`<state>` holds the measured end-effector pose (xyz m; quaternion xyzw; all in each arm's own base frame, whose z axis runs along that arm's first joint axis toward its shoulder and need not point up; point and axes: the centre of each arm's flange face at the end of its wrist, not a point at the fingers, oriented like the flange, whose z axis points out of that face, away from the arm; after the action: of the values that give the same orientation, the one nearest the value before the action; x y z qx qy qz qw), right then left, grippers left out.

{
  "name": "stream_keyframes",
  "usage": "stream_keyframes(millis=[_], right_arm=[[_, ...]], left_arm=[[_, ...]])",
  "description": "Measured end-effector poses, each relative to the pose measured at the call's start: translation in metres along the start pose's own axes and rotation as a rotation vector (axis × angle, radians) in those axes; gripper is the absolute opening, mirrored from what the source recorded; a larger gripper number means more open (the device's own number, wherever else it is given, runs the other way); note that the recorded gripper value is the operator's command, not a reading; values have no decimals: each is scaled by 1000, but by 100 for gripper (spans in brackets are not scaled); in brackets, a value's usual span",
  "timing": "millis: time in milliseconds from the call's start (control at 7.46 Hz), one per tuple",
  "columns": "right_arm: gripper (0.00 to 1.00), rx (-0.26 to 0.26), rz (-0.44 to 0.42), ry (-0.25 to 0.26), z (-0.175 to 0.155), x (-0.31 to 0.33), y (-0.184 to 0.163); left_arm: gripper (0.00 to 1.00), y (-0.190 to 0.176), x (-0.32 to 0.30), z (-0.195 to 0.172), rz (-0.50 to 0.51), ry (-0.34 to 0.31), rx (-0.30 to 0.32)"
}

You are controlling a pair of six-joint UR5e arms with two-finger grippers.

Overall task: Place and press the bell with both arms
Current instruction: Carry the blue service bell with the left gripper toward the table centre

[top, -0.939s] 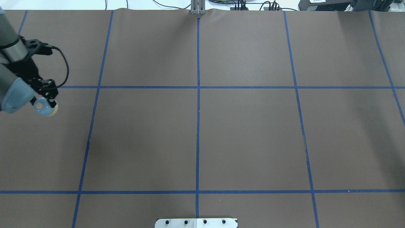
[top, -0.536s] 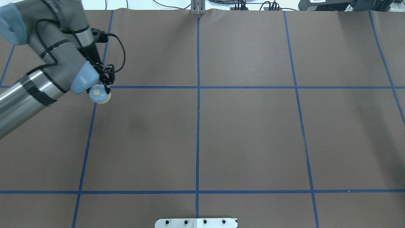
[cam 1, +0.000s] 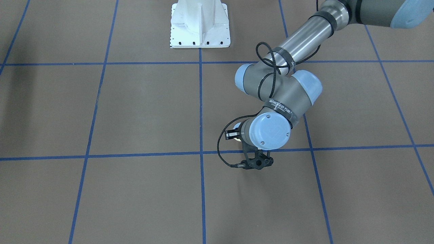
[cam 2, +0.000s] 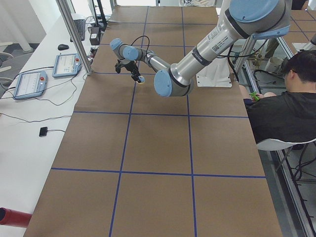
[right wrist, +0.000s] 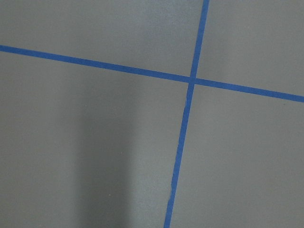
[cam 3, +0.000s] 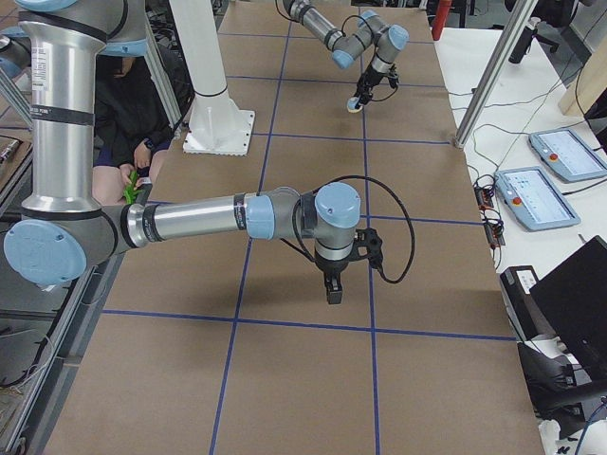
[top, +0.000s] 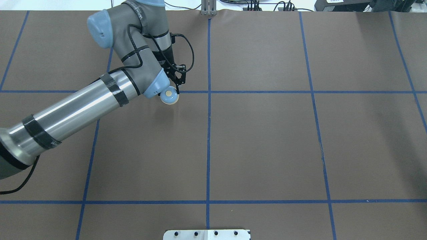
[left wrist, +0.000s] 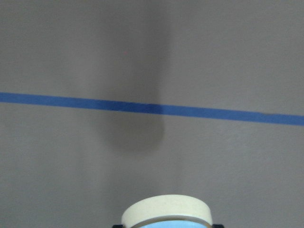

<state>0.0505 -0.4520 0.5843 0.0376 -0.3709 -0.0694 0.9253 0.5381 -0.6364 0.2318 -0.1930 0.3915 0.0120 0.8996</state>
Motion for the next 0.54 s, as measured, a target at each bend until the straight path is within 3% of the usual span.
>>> stream_keyframes(millis=[536], right_arm=[[100, 1, 2, -1, 0, 0, 0]], left_arm=[[39, 25, 80, 34, -34, 44, -5]])
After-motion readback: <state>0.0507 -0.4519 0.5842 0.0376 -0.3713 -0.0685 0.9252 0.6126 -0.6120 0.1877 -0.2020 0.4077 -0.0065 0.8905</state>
